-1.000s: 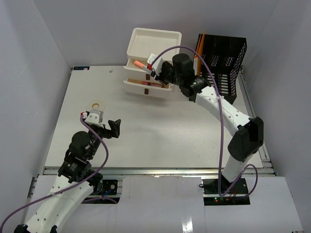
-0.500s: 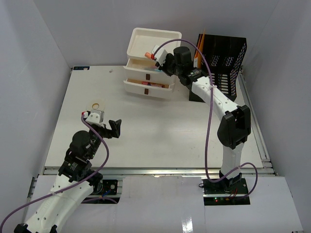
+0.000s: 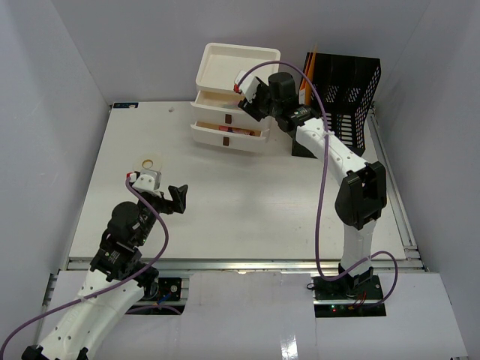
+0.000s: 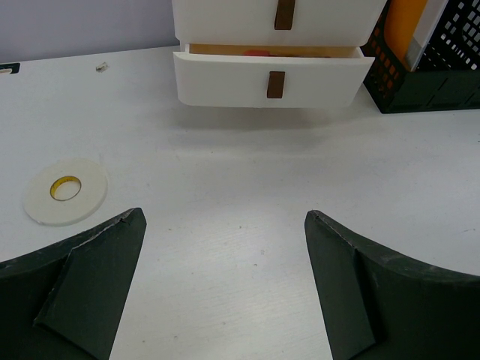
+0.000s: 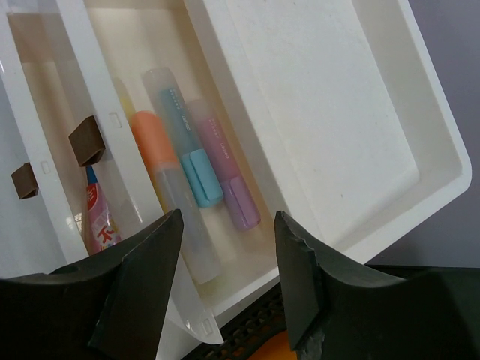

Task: Organize the desk

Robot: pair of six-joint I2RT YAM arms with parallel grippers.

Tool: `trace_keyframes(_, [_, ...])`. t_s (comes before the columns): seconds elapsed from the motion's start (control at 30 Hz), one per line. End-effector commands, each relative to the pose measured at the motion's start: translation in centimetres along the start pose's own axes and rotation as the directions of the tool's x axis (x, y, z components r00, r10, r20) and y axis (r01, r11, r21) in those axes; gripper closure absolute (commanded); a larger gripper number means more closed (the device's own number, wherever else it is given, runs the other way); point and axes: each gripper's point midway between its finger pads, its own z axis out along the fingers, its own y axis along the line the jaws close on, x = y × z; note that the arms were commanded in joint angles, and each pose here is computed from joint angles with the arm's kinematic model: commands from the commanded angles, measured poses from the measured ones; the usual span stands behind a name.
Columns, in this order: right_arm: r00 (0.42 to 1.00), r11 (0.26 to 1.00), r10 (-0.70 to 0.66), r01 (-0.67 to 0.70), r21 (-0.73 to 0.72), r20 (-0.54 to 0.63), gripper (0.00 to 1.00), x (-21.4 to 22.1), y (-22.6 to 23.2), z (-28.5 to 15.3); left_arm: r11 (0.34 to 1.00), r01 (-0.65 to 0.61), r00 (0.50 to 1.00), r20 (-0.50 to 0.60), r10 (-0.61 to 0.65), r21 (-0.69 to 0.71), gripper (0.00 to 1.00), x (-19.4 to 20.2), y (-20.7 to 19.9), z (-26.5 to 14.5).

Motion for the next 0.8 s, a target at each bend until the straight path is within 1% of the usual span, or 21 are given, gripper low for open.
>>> trace_keyframes(0.0, [0.998, 0.999, -0.004, 0.002, 0.034, 0.062, 0.41, -2.3, -1.5, -1.3, 1.000, -0.003, 1.000, 0.023, 0.003, 0.007, 0.02, -0.9, -0.1, 0.0])
trace_keyframes(0.13, [0.997, 0.999, -0.003, 0.000, 0.032, 0.077, 0.40, -2.9, -1.7, -1.5, 1.000, -0.003, 1.000, 0.022, 0.003, 0.009, 0.02, -0.8, -0.1, 0.0])
trace_keyframes(0.2, [0.992, 0.997, -0.026, 0.034, -0.063, 0.121, 0.31, -4.0, -0.3, -2.4, 1.000, -0.004, 1.000, 0.017, 0.004, 0.012, 0.02, -0.7, -0.2, 0.1])
trace_keyframes(0.23, [0.986, 0.990, -0.080, 0.096, -0.104, 0.148, 0.26, -4.6, 0.2, -2.9, 1.000, -0.004, 1.000, 0.017, 0.004, 0.011, 0.02, -0.7, -0.2, 0.1])
trace_keyframes(0.27, [0.974, 0.970, -0.133, 0.167, -0.178, 0.185, 0.24, -5.0, 1.4, -3.5, 1.000, -0.005, 1.000, 0.015, 0.004, 0.011, 0.02, -0.6, -0.2, 0.1])
trace_keyframes(0.3, [0.959, 0.936, -0.167, 0.227, -0.267, 0.230, 0.23, -5.4, 3.1, -4.3, 1.000, -0.005, 1.000, 0.012, 0.005, 0.012, 0.02, -0.6, -0.2, 0.2])
trace_keyframes(0.37, [0.945, 0.891, -0.175, 0.271, -0.363, 0.276, 0.25, -5.6, 5.4, -5.1, 1.000, -0.007, 1.000, 0.008, 0.007, 0.015, 0.02, -0.5, -0.2, 0.3])
trace_keyframes(0.47, [0.944, 0.870, -0.186, 0.287, -0.401, 0.271, 0.36, -4.6, 6.5, -5.0, 1.000, -0.008, 1.000, 0.003, 0.008, 0.017, 0.02, -0.4, -0.3, 0.3])
trace_keyframes(0.53, [0.947, 0.866, -0.195, 0.289, -0.409, 0.257, 0.47, -3.7, 6.9, -4.9, 1.000, -0.005, 1.000, 0.006, 0.004, 0.028, 0.02, -0.4, -0.5, 0.4])
trace_keyframes(0.57, [0.948, 0.863, -0.193, 0.287, -0.415, 0.253, 0.56, -3.5, 7.1, -4.9, 0.999, -0.003, 1.000, 0.009, 0.003, 0.043, 0.02, -0.3, -0.8, 0.5])
trace_keyframes(0.6, [0.950, 0.859, -0.187, 0.282, -0.426, 0.251, 0.70, -3.1, 7.3, -5.0, 0.996, -0.003, 1.000, 0.016, 0.002, 0.087, 0.02, -0.3, -1.6, 0.6])
trace_keyframes(0.63, [0.950, 0.851, -0.181, 0.281, -0.444, 0.255, 0.80, -2.8, 7.9, -5.1, 0.990, -0.005, 1.000, 0.016, 0.003, 0.138, 0.02, -0.2, -2.5, 0.7])
trace_keyframes(0.67, [0.949, 0.840, -0.177, 0.284, -0.463, 0.262, 0.84, -2.6, 8.5, -5.3, 0.985, -0.006, 1.000, 0.005, 0.005, 0.170, 0.02, 0.0, -3.1, 0.9])
trace_keyframes(0.77, [0.951, 0.814, -0.174, 0.285, -0.505, 0.257, 0.85, -1.8, 9.9, -5.1, 0.979, -0.006, 0.999, -0.045, 0.015, 0.204, 0.02, 1.0, -3.8, 1.5])
